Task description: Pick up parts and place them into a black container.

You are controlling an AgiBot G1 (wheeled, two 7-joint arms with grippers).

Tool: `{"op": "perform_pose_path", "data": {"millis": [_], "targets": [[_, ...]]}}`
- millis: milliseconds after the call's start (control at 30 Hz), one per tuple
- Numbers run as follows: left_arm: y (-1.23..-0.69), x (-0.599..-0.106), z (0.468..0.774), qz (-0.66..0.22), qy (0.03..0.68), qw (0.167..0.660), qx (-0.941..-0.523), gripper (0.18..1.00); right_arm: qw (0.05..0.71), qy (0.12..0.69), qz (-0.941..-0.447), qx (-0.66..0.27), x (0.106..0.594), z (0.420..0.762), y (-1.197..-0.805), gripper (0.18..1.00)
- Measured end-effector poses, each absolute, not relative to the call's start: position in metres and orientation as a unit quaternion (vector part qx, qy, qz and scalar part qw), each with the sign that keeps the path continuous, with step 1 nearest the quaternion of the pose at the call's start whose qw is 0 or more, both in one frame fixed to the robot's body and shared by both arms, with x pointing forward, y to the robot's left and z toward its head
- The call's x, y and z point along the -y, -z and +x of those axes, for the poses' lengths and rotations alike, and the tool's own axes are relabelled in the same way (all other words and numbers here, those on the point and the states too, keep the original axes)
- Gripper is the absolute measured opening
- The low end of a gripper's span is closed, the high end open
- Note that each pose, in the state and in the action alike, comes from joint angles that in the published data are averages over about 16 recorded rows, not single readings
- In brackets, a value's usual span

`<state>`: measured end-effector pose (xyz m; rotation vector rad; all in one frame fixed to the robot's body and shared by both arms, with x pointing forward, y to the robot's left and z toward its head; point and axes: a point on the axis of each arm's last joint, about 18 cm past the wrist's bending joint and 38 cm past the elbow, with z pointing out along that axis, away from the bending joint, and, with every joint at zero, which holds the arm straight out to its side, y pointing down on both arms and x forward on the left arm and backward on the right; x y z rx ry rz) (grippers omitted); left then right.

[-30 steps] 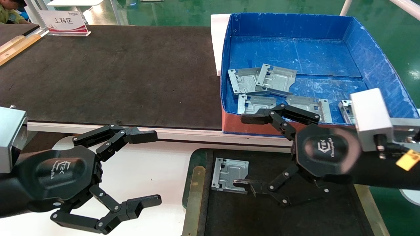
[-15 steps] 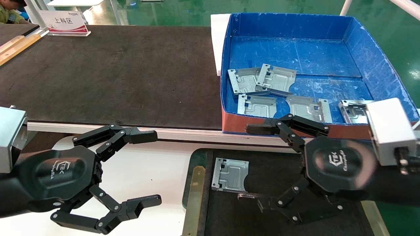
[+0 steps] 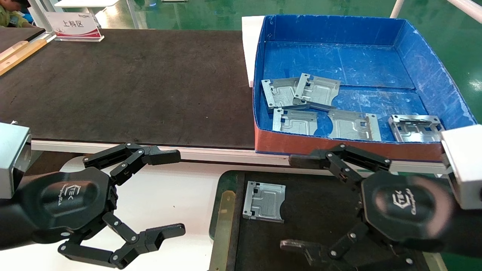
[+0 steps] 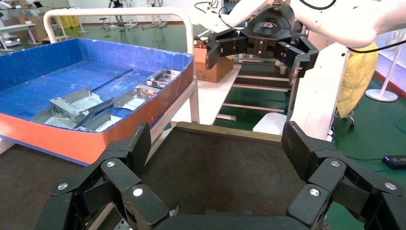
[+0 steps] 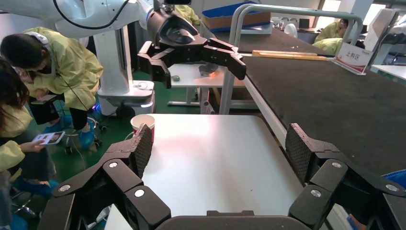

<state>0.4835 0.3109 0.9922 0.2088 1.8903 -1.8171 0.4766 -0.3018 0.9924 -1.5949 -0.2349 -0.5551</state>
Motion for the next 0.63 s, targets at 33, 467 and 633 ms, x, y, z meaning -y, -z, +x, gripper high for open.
{"op": "perform_pose_path", "data": {"millis": [33, 467, 633], "targets": [[-0.9922, -0.3109, 0.4835, 0.077, 0.668, 0.253, -0.695, 1.001, 0.658, 0.245, -0.704, 0.103, 0.3020, 0.4758, -0.9922, 1.000], [-0.9921, -0.3109, 0.4836, 0.077, 0.668, 0.253, -0.695, 1.001, 0.658, 0.244, -0.705, 0.101, 0.3026, 0.4736, -0.9918, 1.000], [-0.9921, -0.3109, 0.4836, 0.077, 0.668, 0.253, -0.695, 1.001, 0.658, 0.244, -0.705, 0.101, 0.3025, 0.4741, -0.9919, 1.000]]}}
